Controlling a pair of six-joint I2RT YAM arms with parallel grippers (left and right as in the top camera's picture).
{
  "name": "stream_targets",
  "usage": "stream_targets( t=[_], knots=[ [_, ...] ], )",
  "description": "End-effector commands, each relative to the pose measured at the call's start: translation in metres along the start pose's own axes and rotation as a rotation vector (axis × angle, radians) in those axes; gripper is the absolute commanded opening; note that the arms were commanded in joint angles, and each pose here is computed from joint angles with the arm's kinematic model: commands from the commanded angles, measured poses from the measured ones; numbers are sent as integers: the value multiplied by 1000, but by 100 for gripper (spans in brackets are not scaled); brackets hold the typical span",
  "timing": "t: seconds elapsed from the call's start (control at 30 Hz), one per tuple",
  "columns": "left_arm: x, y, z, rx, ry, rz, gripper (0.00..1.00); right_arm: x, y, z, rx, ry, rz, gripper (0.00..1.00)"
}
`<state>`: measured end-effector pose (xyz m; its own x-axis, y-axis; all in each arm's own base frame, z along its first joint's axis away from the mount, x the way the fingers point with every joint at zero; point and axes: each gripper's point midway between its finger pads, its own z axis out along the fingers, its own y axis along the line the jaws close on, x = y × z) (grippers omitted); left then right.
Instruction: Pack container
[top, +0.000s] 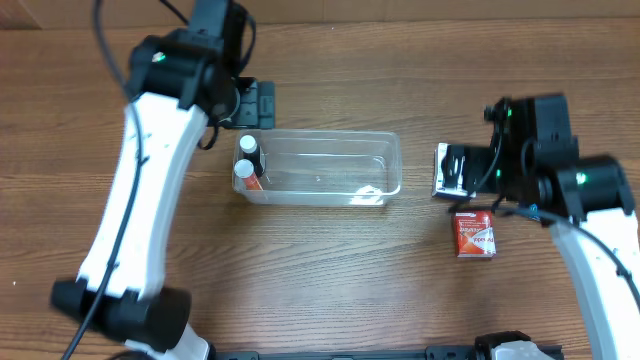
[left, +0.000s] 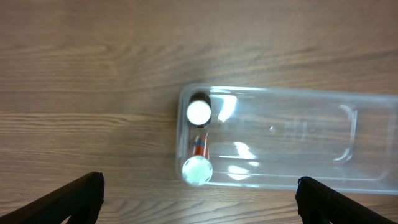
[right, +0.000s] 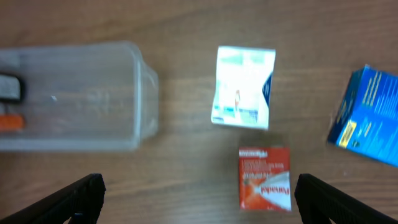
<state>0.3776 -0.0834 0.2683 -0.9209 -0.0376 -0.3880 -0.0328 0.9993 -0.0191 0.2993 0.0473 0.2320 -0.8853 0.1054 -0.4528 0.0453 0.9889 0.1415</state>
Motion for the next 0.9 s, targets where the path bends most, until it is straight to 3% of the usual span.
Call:
stream_targets(
  t=[0.0, 0.2, 0.4, 0.87],
  knots=[
    [-7, 34, -70, 2, -187, -71, 100, -56, 10, -7, -2, -78, 13, 100],
    [-1, 86, -94, -31, -228, -170, 100, -88, -16, 44, 90, -6, 109, 100],
    [2, 111, -81, 39, -178, -271, 100, -69, -52, 109, 102, 192, 170, 100],
    [-1, 114, -63, 30, -131, -270, 100, 14, -70, 201, 138, 540, 120, 100]
  ],
)
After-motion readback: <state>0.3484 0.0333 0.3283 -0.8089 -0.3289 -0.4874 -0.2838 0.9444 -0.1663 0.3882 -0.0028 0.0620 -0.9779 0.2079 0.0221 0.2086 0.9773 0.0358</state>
